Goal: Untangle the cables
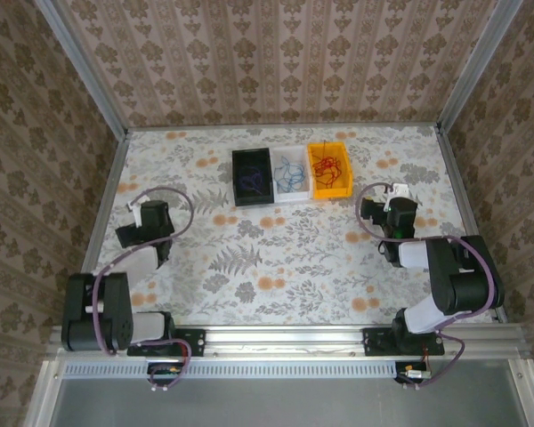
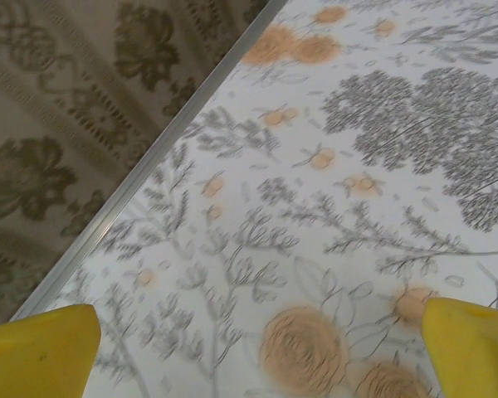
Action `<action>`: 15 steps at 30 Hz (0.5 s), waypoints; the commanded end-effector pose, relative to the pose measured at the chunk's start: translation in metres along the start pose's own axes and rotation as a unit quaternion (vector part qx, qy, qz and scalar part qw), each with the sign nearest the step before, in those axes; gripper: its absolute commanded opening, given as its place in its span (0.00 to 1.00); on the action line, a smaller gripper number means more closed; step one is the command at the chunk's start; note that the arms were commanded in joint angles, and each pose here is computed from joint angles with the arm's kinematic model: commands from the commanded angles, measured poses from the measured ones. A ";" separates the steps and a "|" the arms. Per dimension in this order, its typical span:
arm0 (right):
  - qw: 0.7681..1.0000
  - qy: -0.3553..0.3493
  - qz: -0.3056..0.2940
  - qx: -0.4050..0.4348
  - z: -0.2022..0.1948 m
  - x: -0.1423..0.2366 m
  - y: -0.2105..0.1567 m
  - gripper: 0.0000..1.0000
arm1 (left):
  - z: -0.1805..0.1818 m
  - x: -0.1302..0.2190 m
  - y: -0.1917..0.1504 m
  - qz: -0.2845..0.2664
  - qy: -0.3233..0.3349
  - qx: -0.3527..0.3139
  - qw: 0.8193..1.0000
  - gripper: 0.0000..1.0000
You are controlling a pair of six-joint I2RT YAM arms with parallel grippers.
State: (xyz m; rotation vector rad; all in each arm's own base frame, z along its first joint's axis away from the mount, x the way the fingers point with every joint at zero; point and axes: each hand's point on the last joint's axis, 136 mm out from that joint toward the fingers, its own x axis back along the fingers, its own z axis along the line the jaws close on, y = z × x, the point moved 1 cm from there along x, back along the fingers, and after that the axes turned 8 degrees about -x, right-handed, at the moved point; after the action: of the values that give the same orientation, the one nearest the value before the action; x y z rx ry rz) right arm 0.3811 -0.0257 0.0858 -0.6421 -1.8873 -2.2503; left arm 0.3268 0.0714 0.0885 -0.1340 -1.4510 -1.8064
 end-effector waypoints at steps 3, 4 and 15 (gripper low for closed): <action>0.999 0.044 -0.028 0.010 0.018 0.001 0.015 1.00 | -0.018 -0.014 0.054 -0.097 -0.058 0.022 0.993 1.00; 0.999 0.043 -0.026 0.012 0.019 0.001 0.014 1.00 | -0.024 -0.017 0.053 -0.109 -0.075 0.028 0.991 1.00; 0.999 0.046 -0.023 0.015 0.020 0.000 0.013 1.00 | -0.067 -0.005 0.049 -0.182 -0.161 -0.035 0.969 1.00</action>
State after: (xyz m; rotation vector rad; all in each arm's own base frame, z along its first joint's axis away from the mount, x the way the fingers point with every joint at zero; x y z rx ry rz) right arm 0.3852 -0.0135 0.0923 -0.5440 -1.8936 -2.2312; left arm 0.3746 0.0196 0.0750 -0.2874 -1.6592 -2.1277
